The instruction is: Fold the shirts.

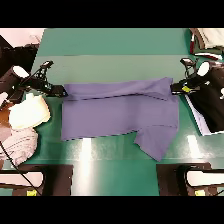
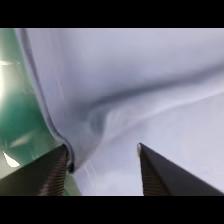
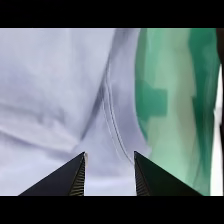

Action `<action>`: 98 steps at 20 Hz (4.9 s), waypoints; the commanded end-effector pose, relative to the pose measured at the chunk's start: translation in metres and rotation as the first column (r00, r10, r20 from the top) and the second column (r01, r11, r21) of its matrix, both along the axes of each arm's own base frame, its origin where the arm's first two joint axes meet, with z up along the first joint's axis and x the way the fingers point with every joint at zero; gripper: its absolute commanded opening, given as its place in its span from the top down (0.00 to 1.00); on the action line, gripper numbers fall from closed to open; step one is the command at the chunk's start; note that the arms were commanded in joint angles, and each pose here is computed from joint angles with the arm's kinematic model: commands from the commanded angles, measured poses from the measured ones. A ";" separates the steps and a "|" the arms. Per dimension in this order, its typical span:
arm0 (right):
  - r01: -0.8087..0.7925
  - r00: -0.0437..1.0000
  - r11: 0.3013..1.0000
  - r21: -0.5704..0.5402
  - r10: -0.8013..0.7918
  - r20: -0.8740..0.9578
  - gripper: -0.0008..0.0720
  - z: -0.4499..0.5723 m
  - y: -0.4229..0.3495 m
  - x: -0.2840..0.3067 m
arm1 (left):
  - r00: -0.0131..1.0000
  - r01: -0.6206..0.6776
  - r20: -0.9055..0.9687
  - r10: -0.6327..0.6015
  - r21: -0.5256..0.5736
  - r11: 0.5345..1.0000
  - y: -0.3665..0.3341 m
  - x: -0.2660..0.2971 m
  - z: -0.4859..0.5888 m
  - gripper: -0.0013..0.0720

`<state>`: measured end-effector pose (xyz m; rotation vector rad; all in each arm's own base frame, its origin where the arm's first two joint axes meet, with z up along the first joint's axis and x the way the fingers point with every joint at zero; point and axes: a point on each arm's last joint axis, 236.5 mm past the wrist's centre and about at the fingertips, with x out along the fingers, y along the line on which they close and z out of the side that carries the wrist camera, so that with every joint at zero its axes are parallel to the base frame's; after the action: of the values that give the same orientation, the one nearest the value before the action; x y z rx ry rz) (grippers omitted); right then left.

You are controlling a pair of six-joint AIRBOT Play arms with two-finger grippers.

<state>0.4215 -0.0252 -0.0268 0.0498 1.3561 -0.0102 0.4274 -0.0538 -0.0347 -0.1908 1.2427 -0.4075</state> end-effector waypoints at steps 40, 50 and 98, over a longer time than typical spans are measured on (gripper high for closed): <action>0.385 0.900 0.841 0.381 -0.249 -0.358 0.52 -0.058 0.027 -0.239 | 0.950 -0.194 -0.280 0.138 -0.183 0.964 -0.012 -0.169 -0.015 0.95; 0.320 0.936 0.850 0.420 -0.214 -0.279 0.57 -0.064 0.045 -0.218 | 0.950 -0.195 -0.281 0.138 -0.187 0.963 -0.013 -0.169 -0.015 0.95; 0.084 0.979 0.923 0.375 -0.147 0.144 0.33 0.047 0.020 0.002 | 0.961 -0.237 0.066 0.267 -0.295 0.926 -0.006 0.038 0.050 0.40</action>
<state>0.4019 -0.0099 0.0174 0.3662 1.2389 0.1422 0.4365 -0.0476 0.0193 -0.5565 1.0586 -0.3546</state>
